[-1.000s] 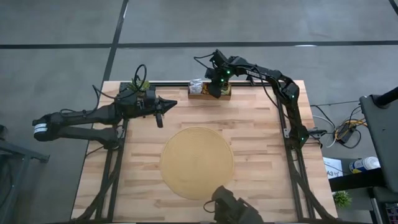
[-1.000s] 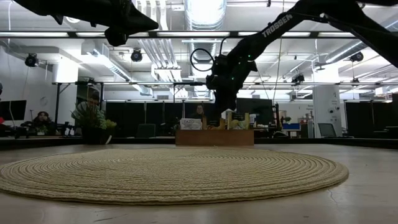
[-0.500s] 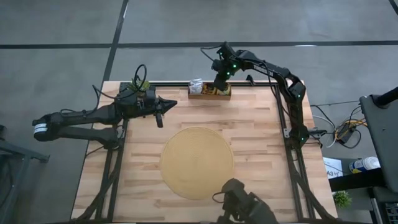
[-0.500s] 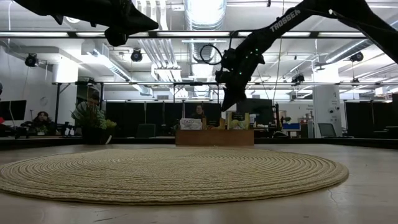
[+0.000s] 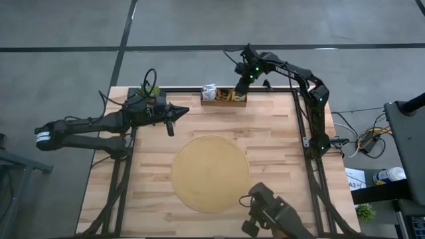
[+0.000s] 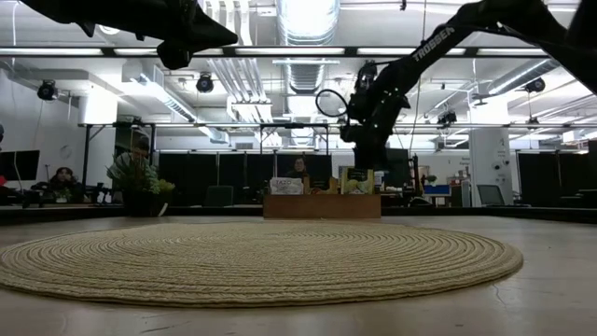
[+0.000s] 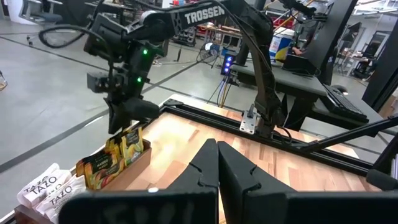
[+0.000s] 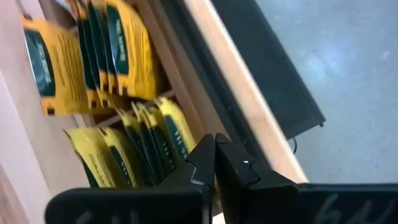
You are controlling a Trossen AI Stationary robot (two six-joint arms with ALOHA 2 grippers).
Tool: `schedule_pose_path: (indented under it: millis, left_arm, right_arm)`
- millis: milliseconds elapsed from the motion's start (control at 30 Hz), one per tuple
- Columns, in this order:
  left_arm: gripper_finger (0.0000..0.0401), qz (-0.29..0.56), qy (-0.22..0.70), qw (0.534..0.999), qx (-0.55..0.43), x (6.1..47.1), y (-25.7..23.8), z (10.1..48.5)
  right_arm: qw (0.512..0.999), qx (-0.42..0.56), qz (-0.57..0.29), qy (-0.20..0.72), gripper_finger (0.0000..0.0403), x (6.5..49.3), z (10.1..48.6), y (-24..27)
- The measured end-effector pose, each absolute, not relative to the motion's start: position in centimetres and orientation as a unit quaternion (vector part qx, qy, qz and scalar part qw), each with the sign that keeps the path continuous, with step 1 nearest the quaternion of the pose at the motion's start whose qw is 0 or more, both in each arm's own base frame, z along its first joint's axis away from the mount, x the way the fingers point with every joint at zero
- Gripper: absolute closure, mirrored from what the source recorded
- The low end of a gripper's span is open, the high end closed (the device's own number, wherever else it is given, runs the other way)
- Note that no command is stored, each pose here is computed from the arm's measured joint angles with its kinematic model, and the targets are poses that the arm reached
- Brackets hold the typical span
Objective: Pick & Place Tea
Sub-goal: Adjust the yellow tea bags in the right section of the wooden organizer
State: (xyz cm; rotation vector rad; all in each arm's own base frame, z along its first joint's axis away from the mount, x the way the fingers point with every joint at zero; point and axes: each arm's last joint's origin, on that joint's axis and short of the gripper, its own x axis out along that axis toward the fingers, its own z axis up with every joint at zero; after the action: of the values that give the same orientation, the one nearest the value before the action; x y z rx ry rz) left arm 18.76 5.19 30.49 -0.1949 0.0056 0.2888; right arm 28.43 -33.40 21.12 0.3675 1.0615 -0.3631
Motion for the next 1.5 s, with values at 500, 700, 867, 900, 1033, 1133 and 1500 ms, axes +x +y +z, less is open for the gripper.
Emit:
schedule_pose_path:
  millis: [500, 700, 867, 900, 1033, 1133, 1500]
  left_arm:
    - [0.0401, 0.144, 0.002, 0.984, -0.1, 18.8, 5.2, 30.5]
    - [0.0401, 0.144, 0.002, 0.985, -0.1, 18.8, 5.2, 30.5]
    - [0.0401, 0.144, 0.002, 0.985, -0.1, 18.8, 5.2, 30.5]
    - [0.0401, 0.144, 0.002, 0.985, -0.1, 18.8, 5.2, 30.5]
    - [0.0401, 0.144, 0.002, 0.985, -0.1, 18.8, 5.2, 30.5]
    - [0.0401, 0.144, 0.002, 0.985, -0.1, 18.8, 5.2, 30.5]
    - [0.0401, 0.144, 0.002, 0.984, -0.103, 18.8, 5.2, 30.5]
  right_arm:
    - [0.825, 0.194, -0.121, 0.517, 0.0394, 28.0, 19.7, -32.4]
    - [0.822, 0.206, -0.103, 0.52, 0.0394, 28.1, 19.8, -32.0]
    - [0.824, 0.213, -0.089, 0.518, 0.0394, 28.1, 20.1, -31.7]
    - [0.824, 0.212, -0.089, 0.518, 0.0394, 28.1, 20.1, -31.6]
    - [0.826, 0.208, -0.093, 0.516, 0.0394, 28.2, 20.3, -31.8]
    - [0.83, 0.201, -0.1, 0.511, 0.0394, 28.3, 20.9, -32.0]
    - [0.842, 0.188, -0.114, 0.493, 0.0394, 29.1, 24.6, -30.8]
